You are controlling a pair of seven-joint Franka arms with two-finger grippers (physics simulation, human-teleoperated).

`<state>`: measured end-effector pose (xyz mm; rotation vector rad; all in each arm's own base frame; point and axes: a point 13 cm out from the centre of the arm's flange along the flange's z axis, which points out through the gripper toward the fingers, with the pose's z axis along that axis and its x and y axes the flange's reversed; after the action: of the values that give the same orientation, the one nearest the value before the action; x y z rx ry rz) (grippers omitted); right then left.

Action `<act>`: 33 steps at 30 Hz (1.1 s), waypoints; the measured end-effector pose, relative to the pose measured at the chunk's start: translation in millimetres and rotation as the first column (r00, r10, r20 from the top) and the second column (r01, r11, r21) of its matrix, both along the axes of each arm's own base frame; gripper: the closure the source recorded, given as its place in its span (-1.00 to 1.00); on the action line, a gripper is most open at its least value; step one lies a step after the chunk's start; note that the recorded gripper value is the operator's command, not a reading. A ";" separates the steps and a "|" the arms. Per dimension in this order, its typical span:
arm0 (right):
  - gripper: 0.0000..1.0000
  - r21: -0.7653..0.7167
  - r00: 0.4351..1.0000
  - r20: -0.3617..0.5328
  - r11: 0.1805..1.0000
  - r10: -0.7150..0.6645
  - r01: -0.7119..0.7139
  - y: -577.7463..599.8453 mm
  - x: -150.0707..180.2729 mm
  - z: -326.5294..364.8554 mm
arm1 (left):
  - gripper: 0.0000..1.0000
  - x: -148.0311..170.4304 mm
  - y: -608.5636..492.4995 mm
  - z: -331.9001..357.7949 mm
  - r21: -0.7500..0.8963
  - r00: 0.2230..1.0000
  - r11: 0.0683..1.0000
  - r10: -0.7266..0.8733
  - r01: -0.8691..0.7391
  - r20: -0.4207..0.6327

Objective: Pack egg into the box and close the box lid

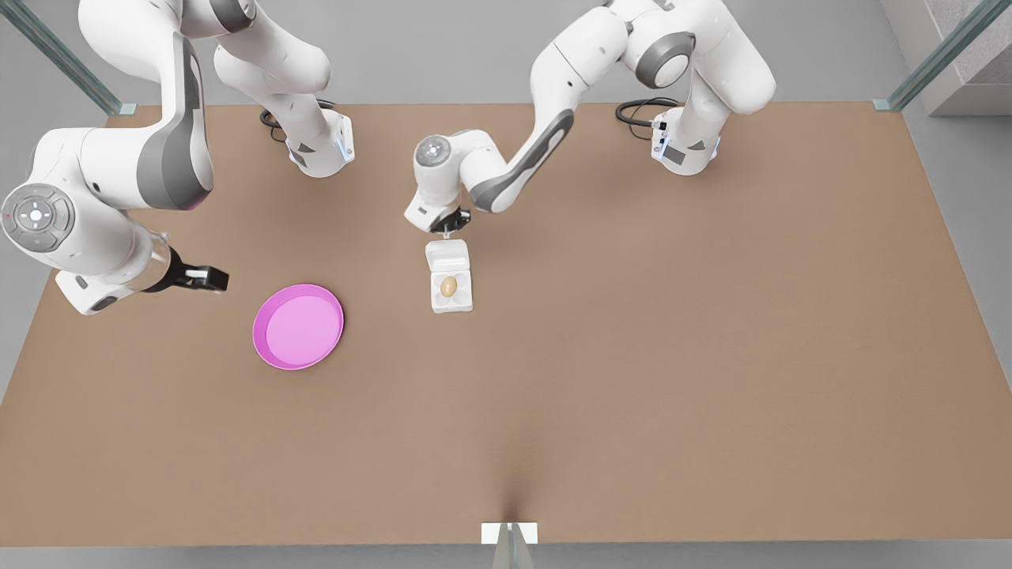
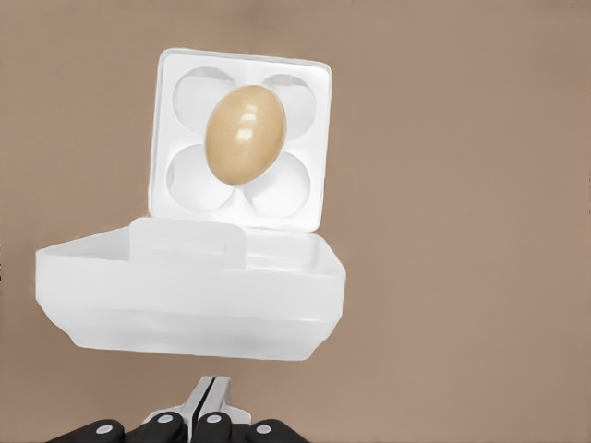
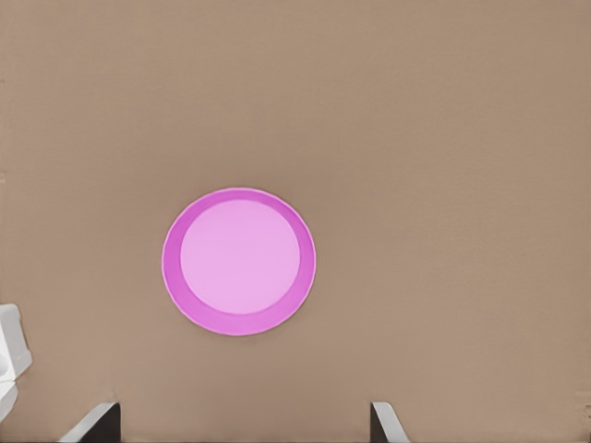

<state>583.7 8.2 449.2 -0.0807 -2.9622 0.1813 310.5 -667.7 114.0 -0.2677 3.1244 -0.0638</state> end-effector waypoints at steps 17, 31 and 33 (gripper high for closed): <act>-1.00 0.013 0.997 -0.031 0.997 0.071 -0.071 -4.7 -2.9 -3.5 | 0.57 47.4 12.3 29.3 -0.030 0.943 0.946 0.325 -0.324 0.068; -1.00 0.020 0.994 -0.038 0.995 0.100 -0.099 -3.7 -2.9 -5.0 | 0.57 -18.8 156.8 14.3 0.535 0.998 0.844 0.057 -0.026 -0.042; -1.00 0.019 0.995 -0.037 0.995 0.096 -0.095 -7.5 -2.7 -4.7 | 0.57 -3.4 174.2 17.3 0.566 0.999 0.825 0.022 0.007 -0.044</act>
<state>581.0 0.8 444.6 0.0657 -2.9309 0.1675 307.1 -493.5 131.3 -0.2666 2.9992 0.8704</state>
